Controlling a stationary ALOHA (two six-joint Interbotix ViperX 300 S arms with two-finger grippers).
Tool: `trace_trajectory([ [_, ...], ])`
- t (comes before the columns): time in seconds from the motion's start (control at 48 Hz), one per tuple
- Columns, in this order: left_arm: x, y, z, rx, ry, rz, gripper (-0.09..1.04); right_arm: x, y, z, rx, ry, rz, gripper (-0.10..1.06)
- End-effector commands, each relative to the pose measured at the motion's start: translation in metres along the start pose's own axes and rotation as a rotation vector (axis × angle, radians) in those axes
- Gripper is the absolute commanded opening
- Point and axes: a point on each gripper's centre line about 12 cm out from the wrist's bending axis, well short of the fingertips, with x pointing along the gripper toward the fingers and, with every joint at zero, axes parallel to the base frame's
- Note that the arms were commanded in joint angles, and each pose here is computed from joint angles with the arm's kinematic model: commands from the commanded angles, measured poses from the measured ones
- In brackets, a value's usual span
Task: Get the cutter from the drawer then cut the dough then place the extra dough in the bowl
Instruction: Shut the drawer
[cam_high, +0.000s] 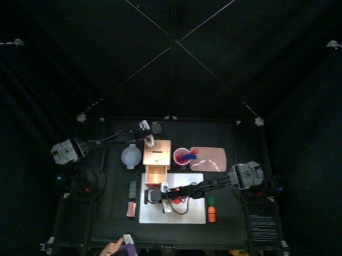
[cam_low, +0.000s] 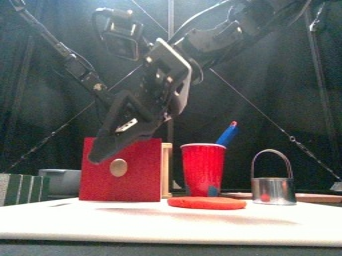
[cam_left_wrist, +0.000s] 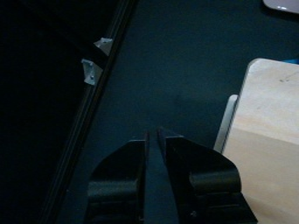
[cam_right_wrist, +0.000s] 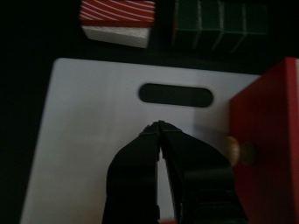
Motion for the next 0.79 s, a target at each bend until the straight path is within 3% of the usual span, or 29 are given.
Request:
trace_trajectory([
  [0.021, -0.004, -0.001, 0.008, -0.001, -0.024, 0.001, 0.6, -0.01, -0.015, 0.018, -0.021, -0.045, -0.028, 0.32],
  [0.271, -0.003, -0.012, 0.006, 0.005, -0.001, -0.022, 0.6, -0.013, -0.041, 0.019, -0.061, -0.022, -0.079, 0.32],
  [0.583, -0.003, -0.014, 0.003, -0.012, 0.009, -0.029, 0.6, -0.016, -0.072, 0.017, -0.084, -0.015, -0.134, 0.32],
  [0.792, -0.002, -0.015, 0.003, -0.016, 0.011, -0.031, 0.6, -0.021, -0.103, 0.02, -0.09, -0.023, -0.189, 0.32],
])
